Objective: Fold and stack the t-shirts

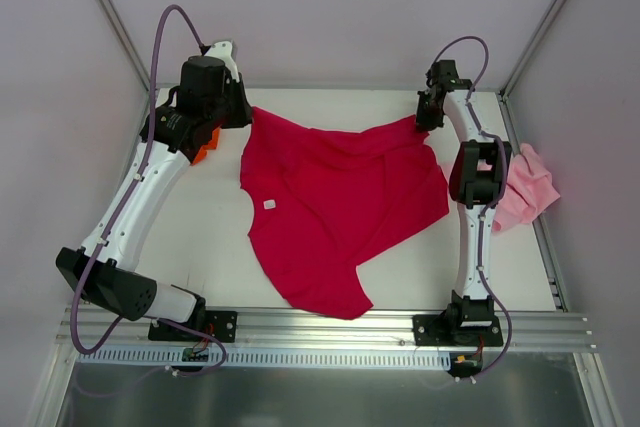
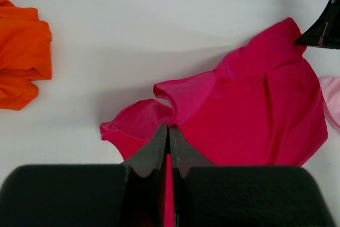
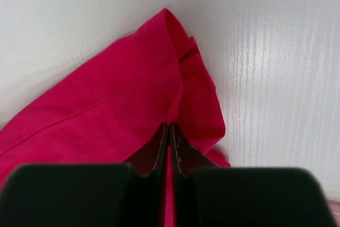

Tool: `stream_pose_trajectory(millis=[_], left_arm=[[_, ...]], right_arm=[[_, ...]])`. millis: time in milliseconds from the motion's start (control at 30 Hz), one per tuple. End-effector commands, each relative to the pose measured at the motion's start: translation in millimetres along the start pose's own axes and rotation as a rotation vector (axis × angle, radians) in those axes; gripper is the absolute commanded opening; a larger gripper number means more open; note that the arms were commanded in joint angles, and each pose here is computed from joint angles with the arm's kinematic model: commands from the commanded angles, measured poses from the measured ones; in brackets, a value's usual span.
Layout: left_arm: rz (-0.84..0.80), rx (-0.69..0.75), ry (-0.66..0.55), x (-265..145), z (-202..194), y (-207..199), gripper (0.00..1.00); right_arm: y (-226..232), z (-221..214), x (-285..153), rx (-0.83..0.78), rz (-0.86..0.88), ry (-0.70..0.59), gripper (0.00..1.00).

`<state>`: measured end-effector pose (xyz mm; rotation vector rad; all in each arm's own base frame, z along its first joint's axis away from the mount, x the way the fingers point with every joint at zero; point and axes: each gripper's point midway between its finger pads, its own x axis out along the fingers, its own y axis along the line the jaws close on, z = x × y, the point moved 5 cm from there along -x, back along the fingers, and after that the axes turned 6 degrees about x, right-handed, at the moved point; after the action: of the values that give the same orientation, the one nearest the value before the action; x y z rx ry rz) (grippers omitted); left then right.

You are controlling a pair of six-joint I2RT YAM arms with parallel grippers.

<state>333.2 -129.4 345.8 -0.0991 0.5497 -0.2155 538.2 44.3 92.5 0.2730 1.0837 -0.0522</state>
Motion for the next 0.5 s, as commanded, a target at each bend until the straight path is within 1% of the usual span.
stream_pose_trajectory(millis=[0, 67, 100, 133, 200, 267, 300, 400, 467], left_arm=[[-0.037, 0.011, -0.070, -20, 16, -6, 0.00], [-0.038, 0.009, -0.068, -21, 15, -6, 0.00], [-0.038, 0.007, -0.062, -20, 13, -5, 0.00], [-0.042, 0.003, -0.069, -21, 13, -6, 0.00], [-0.050, -0.004, -0.061, -20, 10, -7, 0.00], [-0.044, -0.011, -0.065, -19, 9, -6, 0.00], [-0.035, -0.015, -0.066, -17, 7, -5, 0.00], [-0.016, -0.029, -0.075, -8, 9, -4, 0.00], [-0.012, -0.038, -0.082, -2, 8, -4, 0.00]], right_arm=[[1, 2, -16, 0.002, 0.013, 0.004, 0.01], [3, 3, -21, 0.000, 0.018, -0.007, 0.01], [2, -5, -18, 0.001, 0.024, 0.012, 0.01], [9, 4, -29, -0.007, 0.049, -0.041, 0.01], [15, 1, -31, -0.028, 0.063, -0.062, 0.01], [26, 12, -38, -0.058, 0.059, -0.123, 0.01], [34, 30, -52, -0.077, 0.065, -0.185, 0.01], [49, 54, -74, -0.091, 0.061, -0.292, 0.01], [54, 80, -103, -0.067, 0.033, -0.438, 0.01]])
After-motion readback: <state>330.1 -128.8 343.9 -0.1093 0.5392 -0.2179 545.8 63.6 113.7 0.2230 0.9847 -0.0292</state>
